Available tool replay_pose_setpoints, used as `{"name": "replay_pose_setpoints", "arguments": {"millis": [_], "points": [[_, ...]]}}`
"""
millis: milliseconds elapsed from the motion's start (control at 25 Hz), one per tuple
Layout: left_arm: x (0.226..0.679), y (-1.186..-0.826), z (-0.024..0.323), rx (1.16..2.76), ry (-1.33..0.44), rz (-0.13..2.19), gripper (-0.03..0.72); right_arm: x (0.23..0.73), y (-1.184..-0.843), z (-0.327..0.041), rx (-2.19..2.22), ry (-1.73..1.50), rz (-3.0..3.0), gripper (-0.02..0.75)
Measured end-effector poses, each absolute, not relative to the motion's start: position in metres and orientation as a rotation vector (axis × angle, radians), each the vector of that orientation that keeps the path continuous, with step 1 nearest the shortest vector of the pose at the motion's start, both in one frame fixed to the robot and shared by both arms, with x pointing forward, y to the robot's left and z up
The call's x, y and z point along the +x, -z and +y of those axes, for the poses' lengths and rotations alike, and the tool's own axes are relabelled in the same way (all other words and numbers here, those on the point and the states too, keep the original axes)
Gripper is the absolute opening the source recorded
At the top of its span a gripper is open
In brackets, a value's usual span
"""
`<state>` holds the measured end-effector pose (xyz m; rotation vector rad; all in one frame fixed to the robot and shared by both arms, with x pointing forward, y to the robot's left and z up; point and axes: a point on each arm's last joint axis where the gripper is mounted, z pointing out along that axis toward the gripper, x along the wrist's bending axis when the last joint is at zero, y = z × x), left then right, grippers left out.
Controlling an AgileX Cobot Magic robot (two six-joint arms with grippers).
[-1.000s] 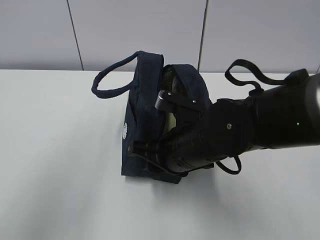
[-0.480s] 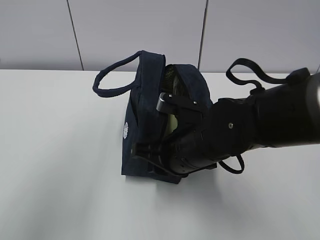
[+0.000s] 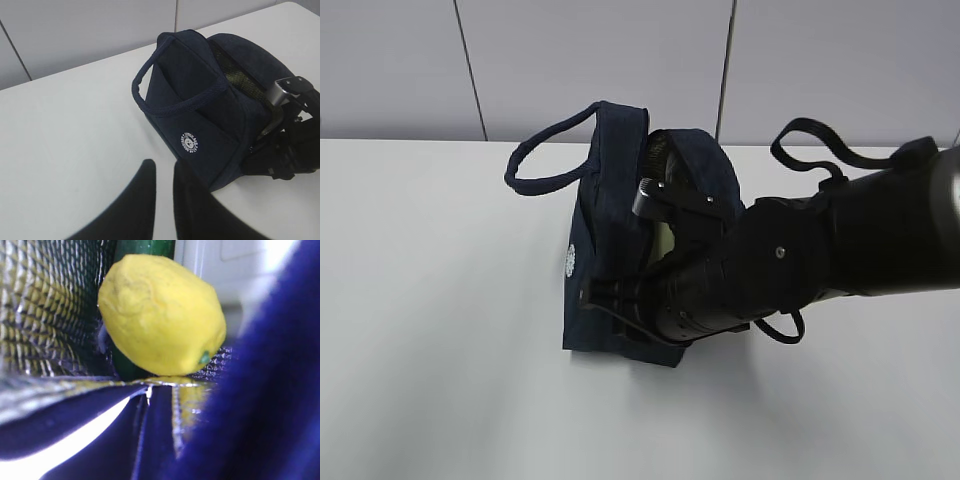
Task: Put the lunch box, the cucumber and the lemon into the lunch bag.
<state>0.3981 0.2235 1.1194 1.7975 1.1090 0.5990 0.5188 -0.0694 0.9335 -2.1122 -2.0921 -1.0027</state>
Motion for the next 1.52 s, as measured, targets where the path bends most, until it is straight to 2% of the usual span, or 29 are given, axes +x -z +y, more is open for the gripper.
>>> {"name": "replay_pose_setpoints", "arguments": {"millis": [360, 560, 960, 1280, 1520], "points": [[0.398, -1.119, 0.223, 1.797, -0.599, 1.109, 0.060, 0.523, -0.930, -0.068, -2.137, 1.044, -2.063, 0.130], [0.398, -1.119, 0.223, 1.797, -0.599, 1.109, 0.060, 0.523, -0.930, -0.068, -2.138, 1.044, -2.060, 0.001], [0.398, -1.119, 0.223, 1.797, -0.599, 1.109, 0.060, 0.513, -0.926, -0.071, -2.084, 0.870, -2.142, 0.000], [0.398, -1.119, 0.223, 1.797, -0.599, 1.109, 0.060, 0.506, -0.965, -0.077, -1.997, 0.975, -2.236, 0.000], [0.398, -1.119, 0.223, 1.797, -0.599, 1.109, 0.060, 0.503, -0.966, -0.080, -1.957, 0.928, -2.317, 0.000]]}}
